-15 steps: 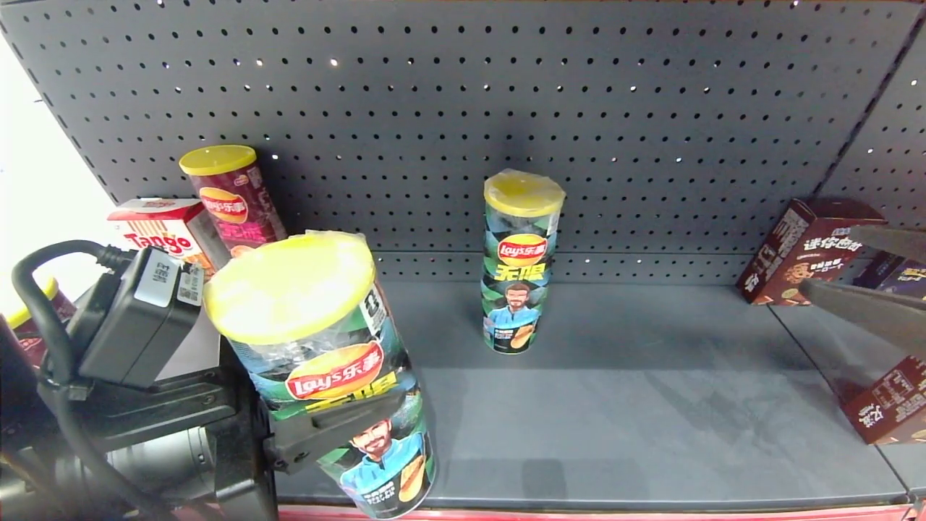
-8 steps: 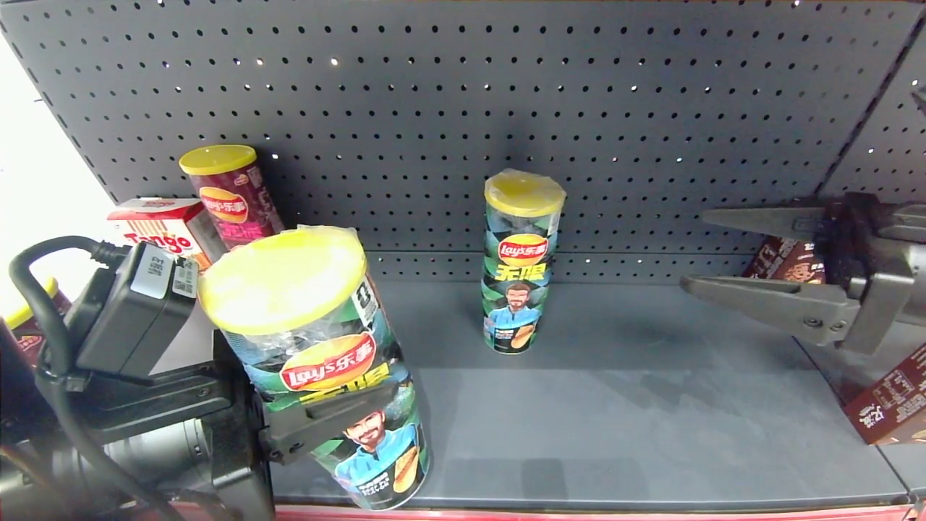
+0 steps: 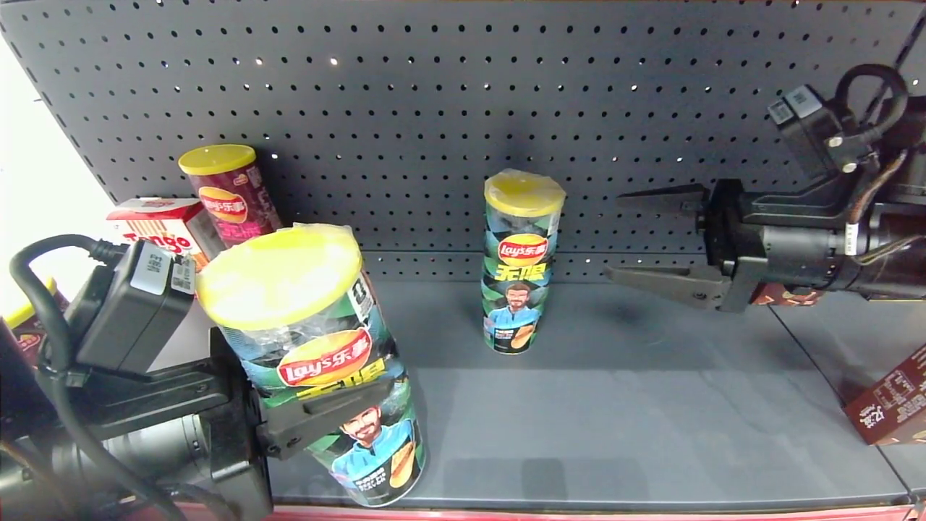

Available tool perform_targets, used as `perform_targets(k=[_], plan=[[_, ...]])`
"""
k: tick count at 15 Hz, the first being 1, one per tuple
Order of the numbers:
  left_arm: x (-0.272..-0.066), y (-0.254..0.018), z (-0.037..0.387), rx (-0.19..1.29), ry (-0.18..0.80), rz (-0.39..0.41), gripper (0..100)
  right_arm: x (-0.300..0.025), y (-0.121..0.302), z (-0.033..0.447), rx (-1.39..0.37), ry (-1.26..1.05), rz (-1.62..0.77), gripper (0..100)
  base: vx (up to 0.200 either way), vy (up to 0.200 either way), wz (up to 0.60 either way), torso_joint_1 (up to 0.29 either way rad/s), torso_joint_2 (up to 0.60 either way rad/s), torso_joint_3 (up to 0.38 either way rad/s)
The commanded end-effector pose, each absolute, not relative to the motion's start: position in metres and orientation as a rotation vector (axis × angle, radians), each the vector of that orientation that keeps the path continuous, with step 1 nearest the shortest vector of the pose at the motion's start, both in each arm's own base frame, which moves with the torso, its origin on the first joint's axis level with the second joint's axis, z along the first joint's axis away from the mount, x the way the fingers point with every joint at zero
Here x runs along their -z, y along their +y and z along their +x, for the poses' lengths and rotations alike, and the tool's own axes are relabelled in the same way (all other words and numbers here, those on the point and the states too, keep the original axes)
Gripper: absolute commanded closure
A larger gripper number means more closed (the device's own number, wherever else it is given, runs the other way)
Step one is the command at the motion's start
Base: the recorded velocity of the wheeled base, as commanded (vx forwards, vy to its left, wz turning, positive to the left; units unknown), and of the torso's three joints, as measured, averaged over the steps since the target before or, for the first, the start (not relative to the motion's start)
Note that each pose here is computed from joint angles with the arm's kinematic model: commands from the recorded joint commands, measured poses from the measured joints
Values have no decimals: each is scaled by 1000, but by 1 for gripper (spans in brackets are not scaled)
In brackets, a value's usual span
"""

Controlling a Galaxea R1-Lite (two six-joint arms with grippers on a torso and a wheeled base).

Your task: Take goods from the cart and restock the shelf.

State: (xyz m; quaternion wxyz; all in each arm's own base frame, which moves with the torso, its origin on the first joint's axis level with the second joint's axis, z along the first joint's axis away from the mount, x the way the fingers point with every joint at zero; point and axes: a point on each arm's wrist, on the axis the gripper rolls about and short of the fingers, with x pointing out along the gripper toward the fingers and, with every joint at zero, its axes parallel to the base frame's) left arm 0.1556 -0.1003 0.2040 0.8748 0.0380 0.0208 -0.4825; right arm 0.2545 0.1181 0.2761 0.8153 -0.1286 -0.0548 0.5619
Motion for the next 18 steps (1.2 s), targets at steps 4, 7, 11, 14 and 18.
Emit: perform_targets(k=[4,7,11,14,18], plan=[[-200,-97,156,988,58,79,100,-244,141,296,-1258,-23,-246,0,0,0,0,0,0,0],[-198,-96,156,986,66,78,100,-236,149,312,-1270,-9,-242,0,0,0,0,0,0,0],[-198,-96,156,985,81,47,100,-225,157,323,-1284,18,-235,0,0,0,0,0,0,0],[-199,-96,156,985,79,47,100,-214,161,332,-1296,14,-232,0,0,0,0,0,0,0],[-202,-97,158,982,69,47,100,-203,172,335,-1320,19,-230,0,0,0,0,0,0,0]])
